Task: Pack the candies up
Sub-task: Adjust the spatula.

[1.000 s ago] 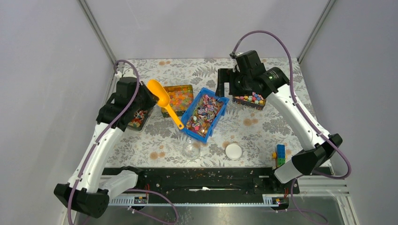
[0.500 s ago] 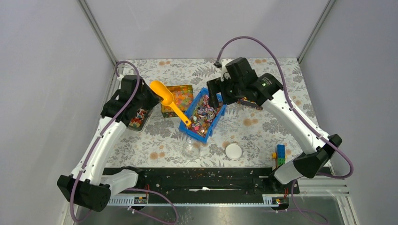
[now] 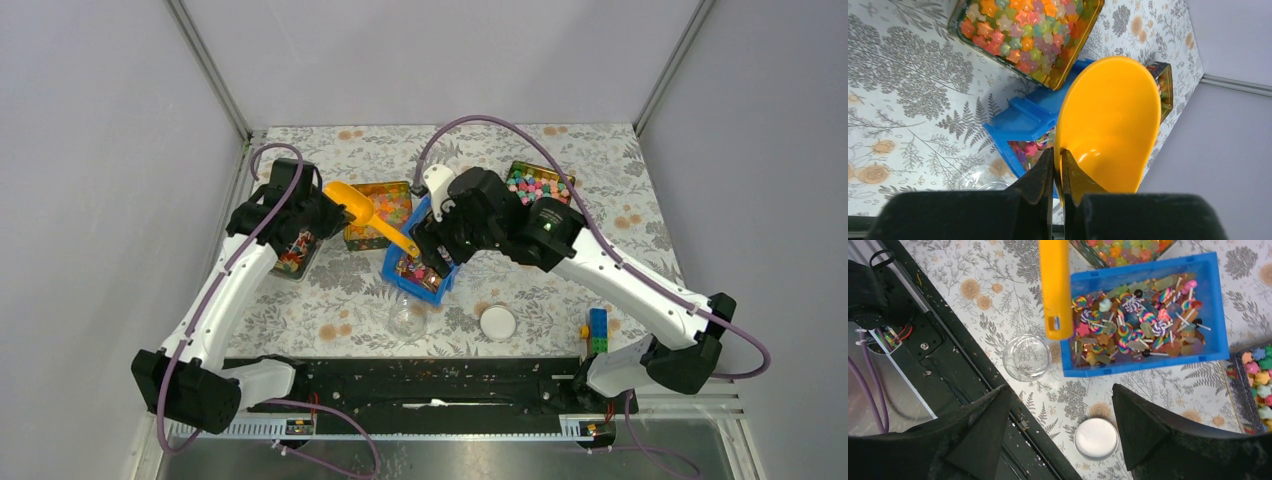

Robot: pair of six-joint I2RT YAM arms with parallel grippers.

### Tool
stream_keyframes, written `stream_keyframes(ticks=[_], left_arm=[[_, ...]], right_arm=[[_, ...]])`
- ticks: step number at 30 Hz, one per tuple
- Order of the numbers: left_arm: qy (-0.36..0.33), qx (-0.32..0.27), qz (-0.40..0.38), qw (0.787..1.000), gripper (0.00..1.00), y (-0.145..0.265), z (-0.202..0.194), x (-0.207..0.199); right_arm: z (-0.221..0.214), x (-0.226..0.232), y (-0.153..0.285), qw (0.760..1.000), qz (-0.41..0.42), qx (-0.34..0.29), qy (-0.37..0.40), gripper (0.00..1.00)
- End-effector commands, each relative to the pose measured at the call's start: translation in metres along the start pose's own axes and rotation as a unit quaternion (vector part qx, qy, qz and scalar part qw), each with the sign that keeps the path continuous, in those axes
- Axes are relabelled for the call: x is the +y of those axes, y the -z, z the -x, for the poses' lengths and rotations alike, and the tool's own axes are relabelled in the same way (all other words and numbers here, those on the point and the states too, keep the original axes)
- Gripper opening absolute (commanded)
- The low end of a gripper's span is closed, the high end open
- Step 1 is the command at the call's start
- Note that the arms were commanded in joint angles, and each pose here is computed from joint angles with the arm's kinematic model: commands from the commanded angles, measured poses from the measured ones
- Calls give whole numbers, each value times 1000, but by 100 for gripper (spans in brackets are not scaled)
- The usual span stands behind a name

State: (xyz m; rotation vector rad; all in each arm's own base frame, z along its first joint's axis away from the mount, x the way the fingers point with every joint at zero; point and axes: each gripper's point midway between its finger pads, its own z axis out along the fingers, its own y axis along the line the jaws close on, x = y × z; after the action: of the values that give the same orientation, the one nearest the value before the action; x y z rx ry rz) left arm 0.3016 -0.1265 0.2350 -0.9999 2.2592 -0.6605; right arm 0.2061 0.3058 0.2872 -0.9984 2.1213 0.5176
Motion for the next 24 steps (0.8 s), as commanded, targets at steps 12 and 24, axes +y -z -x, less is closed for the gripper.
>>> stream_keyframes(ticks=[12,24], left_arm=[[76,60,-56,994,0,12,-17,-28],[92,78,-73,990,0,16,-27,-26]], right_arm=[[22,21,-42,995,-5,-27,94,69],[21,2,-56,991,-80,-5,107,50]])
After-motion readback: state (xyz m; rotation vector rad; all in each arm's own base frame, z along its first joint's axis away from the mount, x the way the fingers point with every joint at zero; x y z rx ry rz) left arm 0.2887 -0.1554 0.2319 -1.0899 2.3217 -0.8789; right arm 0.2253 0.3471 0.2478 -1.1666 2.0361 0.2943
